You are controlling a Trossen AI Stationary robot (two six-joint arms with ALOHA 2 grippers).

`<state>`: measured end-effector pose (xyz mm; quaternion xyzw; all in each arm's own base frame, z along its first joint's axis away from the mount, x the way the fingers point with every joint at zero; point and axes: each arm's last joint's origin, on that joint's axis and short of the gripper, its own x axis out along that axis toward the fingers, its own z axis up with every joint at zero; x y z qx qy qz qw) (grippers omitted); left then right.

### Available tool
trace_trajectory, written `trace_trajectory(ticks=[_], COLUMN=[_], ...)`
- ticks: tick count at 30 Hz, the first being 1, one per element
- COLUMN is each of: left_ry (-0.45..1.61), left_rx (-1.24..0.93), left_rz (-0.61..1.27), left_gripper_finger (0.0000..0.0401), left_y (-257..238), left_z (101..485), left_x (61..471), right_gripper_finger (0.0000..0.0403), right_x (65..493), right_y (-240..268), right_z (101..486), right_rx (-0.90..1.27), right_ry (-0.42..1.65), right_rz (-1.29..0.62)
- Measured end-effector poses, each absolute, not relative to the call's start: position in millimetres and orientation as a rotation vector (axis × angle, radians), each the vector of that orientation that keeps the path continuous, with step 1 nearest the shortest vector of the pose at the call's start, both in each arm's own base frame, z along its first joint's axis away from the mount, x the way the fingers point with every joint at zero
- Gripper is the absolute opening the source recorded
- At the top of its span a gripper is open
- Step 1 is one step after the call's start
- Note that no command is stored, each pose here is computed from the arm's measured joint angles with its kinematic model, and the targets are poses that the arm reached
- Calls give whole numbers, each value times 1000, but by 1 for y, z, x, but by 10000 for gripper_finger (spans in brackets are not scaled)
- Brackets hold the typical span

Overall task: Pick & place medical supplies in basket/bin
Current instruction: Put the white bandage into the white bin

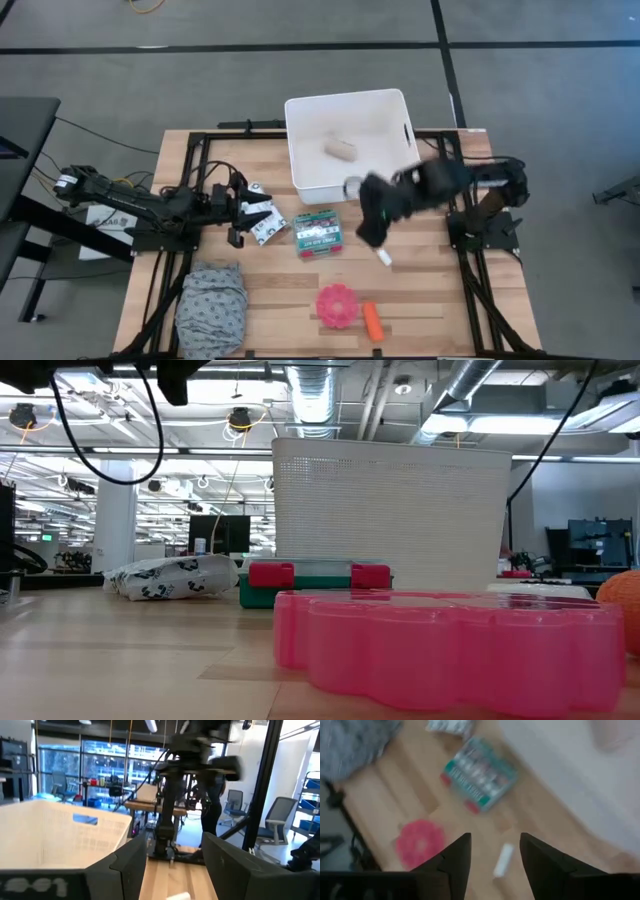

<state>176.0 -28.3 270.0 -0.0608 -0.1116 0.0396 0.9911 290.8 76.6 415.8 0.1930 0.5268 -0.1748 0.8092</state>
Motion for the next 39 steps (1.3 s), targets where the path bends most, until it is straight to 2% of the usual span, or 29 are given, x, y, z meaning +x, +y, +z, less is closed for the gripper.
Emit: trace_trajectory(ticks=[6, 18, 24, 29, 34, 39], left_ry=[-208, -195, -194, -193, -182, -169], left_rx=[-162, -184, -184, -183, -187, -195], left_rz=[75, 73, 73, 73, 67, 63], left_gripper_finger=[178, 178, 178, 178, 178, 178], left_y=[-28, -29, -29, -29, -29, -29], left_z=[268, 267, 267, 267, 266, 264], left_x=[176, 177, 177, 177, 177, 177], right_gripper_finger=[159, 159, 159, 159, 159, 159], right_x=[304, 325, 335, 344, 341, 344], right_y=[130, 196, 226, 235, 222, 213], right_z=[366, 289, 251, 224, 209, 202], right_rx=[204, 221, 232, 192, 84, 66], right_ry=[1253, 1505, 1604, 1688, 1815, 1748], right_rz=[-377, -382, -271, -193, -321, -260])
